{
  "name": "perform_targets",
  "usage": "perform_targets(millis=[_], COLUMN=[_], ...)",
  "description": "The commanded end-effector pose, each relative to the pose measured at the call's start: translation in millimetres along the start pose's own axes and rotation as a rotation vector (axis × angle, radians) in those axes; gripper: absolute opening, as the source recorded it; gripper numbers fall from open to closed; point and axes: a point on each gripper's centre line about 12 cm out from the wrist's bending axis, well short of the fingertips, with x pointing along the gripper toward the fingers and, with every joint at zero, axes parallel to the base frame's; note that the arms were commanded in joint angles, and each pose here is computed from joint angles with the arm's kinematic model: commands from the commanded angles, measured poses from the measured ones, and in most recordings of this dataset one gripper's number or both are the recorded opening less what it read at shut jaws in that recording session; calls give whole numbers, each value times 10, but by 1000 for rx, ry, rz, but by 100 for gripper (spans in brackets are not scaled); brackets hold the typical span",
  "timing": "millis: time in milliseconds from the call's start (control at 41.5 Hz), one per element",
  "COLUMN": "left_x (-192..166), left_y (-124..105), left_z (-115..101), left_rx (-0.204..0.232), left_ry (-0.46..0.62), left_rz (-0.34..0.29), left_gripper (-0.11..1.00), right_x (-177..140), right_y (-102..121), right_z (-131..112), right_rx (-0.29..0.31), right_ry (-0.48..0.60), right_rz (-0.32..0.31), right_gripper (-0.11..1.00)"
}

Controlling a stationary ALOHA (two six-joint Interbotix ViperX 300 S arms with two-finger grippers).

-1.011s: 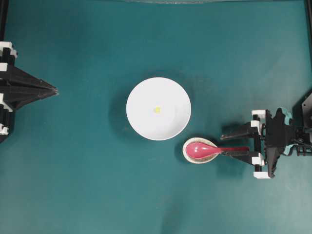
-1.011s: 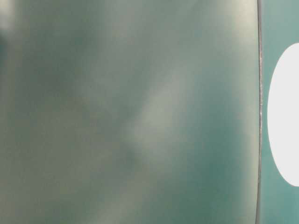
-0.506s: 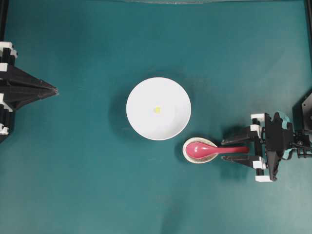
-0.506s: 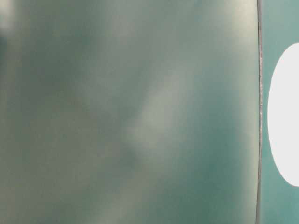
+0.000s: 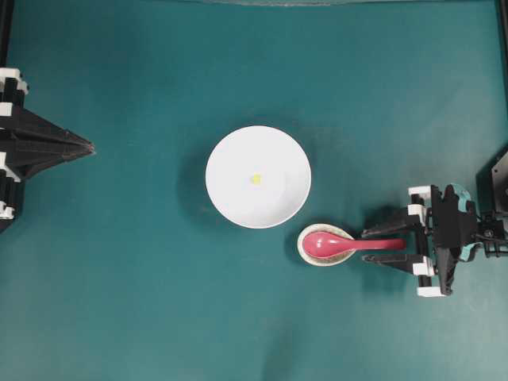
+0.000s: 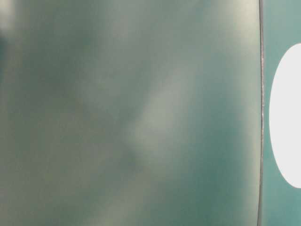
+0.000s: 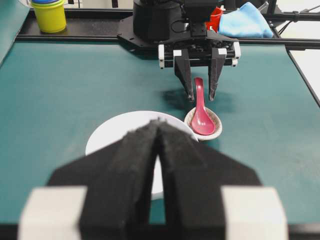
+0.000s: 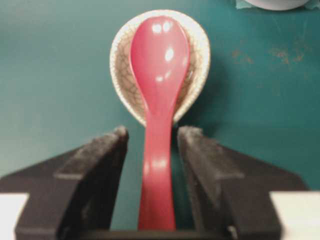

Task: Scoop the yellow hexagonal prism block from the bowl with a spoon using the right arm.
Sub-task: 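Close the right gripper on the pink spoon handle end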

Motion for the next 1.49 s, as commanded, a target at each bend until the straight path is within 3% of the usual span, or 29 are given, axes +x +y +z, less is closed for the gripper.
perform_targets(millis=[0, 409, 1468], left_x=[15, 16, 15], left_y=[3, 3, 3], left_z=[120, 127, 117], left_rx=[-2, -2, -2], left_ry=[-31, -32, -28], left_rz=[1, 1, 1], left_gripper=[2, 2, 2], right_x=[-5, 0, 37], right_y=[20, 17, -5], right_z=[27, 28, 28], right_rx=[-2, -4, 2], right_ry=[-13, -13, 2], right_rz=[9, 6, -9], right_gripper=[52, 41, 41])
